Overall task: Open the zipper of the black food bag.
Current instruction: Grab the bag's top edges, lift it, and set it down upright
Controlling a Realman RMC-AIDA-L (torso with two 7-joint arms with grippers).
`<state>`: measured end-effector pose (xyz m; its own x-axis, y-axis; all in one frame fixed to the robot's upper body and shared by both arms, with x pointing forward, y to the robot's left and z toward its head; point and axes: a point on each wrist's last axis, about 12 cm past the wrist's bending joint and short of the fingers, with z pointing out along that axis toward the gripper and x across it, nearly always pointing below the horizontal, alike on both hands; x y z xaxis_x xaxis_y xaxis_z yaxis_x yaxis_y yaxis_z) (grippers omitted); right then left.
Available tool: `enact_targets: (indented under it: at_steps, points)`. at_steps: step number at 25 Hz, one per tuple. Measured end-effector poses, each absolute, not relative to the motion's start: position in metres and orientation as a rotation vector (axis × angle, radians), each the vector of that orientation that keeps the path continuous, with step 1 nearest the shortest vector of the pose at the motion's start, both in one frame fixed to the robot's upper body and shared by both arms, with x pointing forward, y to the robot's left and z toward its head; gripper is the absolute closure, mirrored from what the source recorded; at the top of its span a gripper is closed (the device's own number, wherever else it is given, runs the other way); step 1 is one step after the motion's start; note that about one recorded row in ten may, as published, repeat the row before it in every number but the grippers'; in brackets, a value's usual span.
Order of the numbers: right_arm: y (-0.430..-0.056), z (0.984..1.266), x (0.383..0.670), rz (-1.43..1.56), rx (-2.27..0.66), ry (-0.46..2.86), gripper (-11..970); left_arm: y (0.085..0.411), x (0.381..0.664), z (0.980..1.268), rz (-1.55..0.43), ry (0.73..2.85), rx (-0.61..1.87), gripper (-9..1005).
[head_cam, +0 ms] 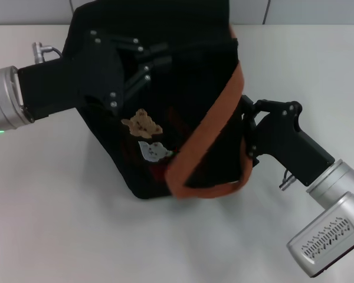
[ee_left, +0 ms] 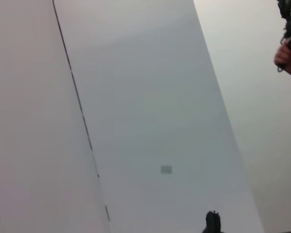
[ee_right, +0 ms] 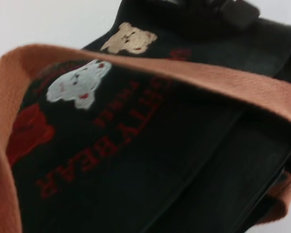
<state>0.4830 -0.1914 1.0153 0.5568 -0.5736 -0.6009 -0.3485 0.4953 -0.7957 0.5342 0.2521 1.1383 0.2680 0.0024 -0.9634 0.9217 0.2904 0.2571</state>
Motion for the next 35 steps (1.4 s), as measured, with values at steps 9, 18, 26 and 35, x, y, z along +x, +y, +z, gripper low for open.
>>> enact_targets:
  at_steps: [9,18,26,35]
  points:
    - [-0.197,1.010,0.480,-0.168,-1.107,1.059,962,0.266,0.533,1.138,-0.799,1.109,0.991,907]
    - [-0.200,1.005,0.479,-0.173,-1.125,1.090,962,0.275,0.530,1.137,-0.786,1.113,0.942,919]
    - [-0.201,1.003,0.479,-0.148,-1.120,1.110,962,0.283,0.528,1.134,-0.775,1.112,0.897,936]
    - [-0.202,1.003,0.478,-0.124,-1.120,1.112,962,0.287,0.525,1.131,-0.764,1.122,0.882,997]
